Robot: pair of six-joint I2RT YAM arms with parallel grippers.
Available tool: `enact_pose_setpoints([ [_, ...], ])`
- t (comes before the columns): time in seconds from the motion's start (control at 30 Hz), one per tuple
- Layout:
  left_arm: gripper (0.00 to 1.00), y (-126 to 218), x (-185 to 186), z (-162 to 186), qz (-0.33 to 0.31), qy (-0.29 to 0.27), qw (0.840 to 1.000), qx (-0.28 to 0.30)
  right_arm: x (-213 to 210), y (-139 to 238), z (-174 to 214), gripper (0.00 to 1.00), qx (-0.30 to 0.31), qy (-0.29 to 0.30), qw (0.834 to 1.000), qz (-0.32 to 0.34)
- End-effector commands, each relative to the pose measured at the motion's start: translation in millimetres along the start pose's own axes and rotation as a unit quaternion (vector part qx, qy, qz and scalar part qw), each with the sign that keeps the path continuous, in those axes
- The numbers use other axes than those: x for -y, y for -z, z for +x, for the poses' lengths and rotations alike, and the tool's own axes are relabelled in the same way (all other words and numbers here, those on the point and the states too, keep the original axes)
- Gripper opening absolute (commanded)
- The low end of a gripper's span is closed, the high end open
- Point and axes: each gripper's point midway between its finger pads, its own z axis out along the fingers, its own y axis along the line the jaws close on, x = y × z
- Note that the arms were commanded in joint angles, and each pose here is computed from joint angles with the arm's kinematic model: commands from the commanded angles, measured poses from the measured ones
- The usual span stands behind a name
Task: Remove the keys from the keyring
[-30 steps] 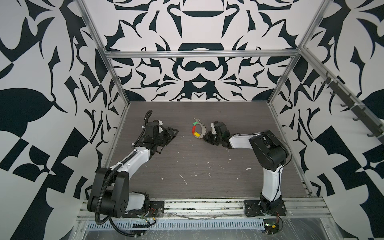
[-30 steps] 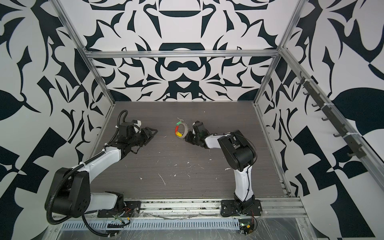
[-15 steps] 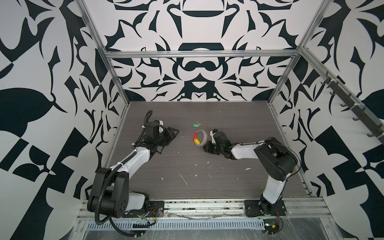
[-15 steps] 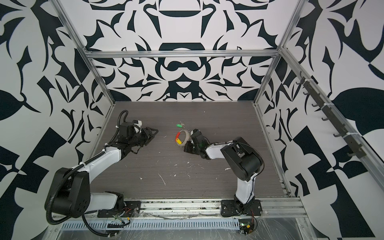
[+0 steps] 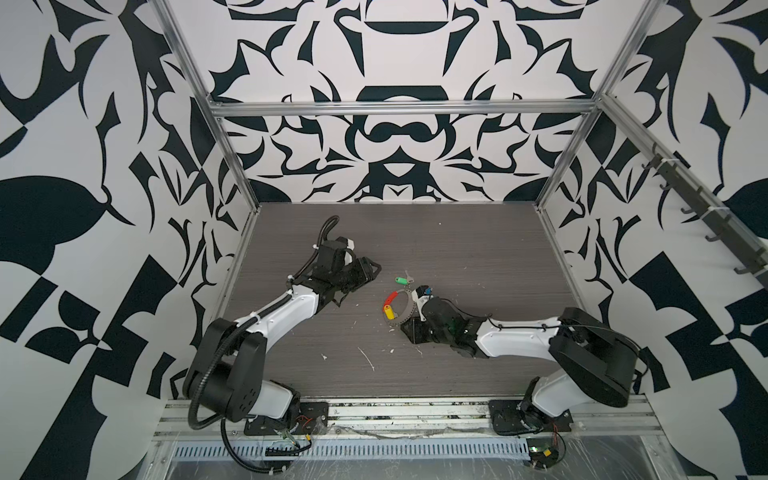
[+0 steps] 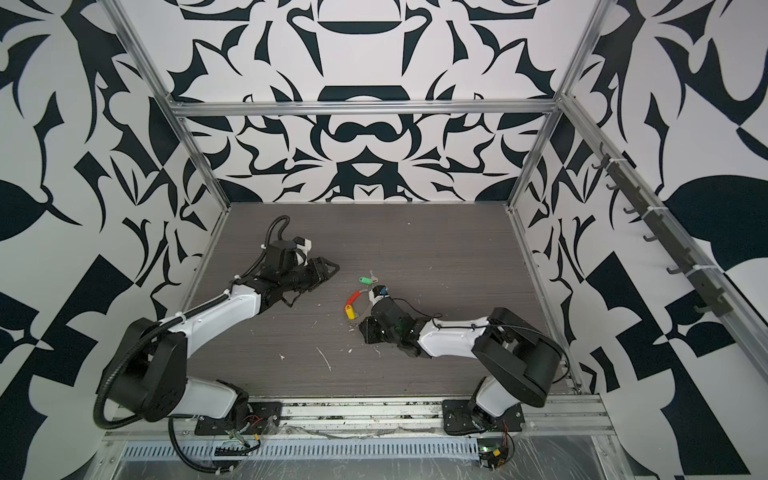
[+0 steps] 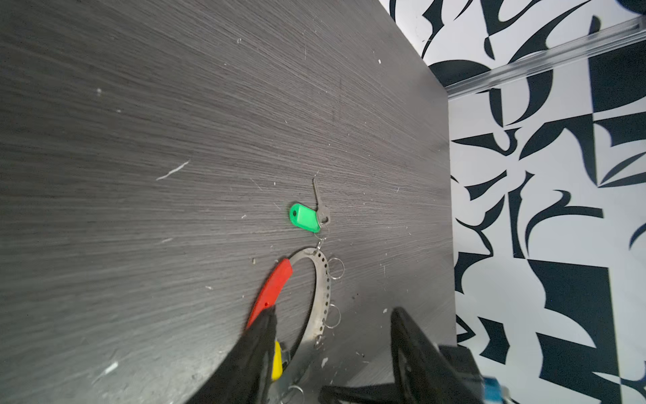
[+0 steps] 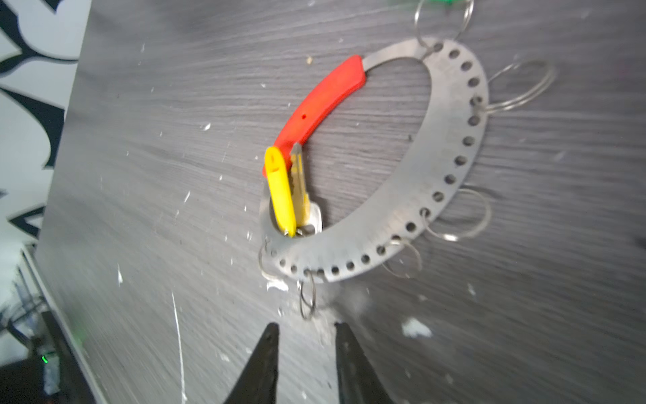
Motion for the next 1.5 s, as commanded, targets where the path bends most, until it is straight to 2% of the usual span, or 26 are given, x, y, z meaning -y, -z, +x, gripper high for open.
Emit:
enact_pose_setpoints([
  [0.0, 0.54, -14, 4, 17, -0.03, -0.052, 0.998, -0.033, 9, 25, -13, 0.35, 0.056, 0.02, 0.998, 0.019],
  [0.13, 0.5, -37, 15, 34, -0.063, -0.118, 0.989, -0.067, 29, 57, -30, 0.39, 0.131, 0.012, 0.99, 0.058],
  [0.23, 0.44, -58, 15, 47, -0.081, -0.147, 0.98, -0.106, 39, 71, -39, 0.43, 0.162, 0.008, 0.983, 0.088],
  [0.33, 0.39, -77, 13, 62, -0.104, -0.179, 0.968, -0.141, 40, 77, -36, 0.43, 0.143, 0.036, 0.984, 0.098],
  [0.5, 0.36, -96, 2, 71, -0.17, -0.226, 0.947, -0.154, 48, 84, -29, 0.5, 0.154, 0.021, 0.983, 0.094],
  [0.87, 0.32, -109, -15, 70, -0.195, -0.237, 0.941, -0.146, 48, 94, -33, 0.48, 0.17, 0.021, 0.981, 0.091],
  [1.23, 0.31, -122, 2, 61, -0.149, -0.263, 0.946, -0.114, 49, 102, -34, 0.48, 0.176, 0.019, 0.98, 0.092],
  [1.47, 0.27, -126, -9, 59, -0.179, -0.261, 0.941, -0.119, 52, 108, -34, 0.48, 0.183, 0.015, 0.978, 0.094],
])
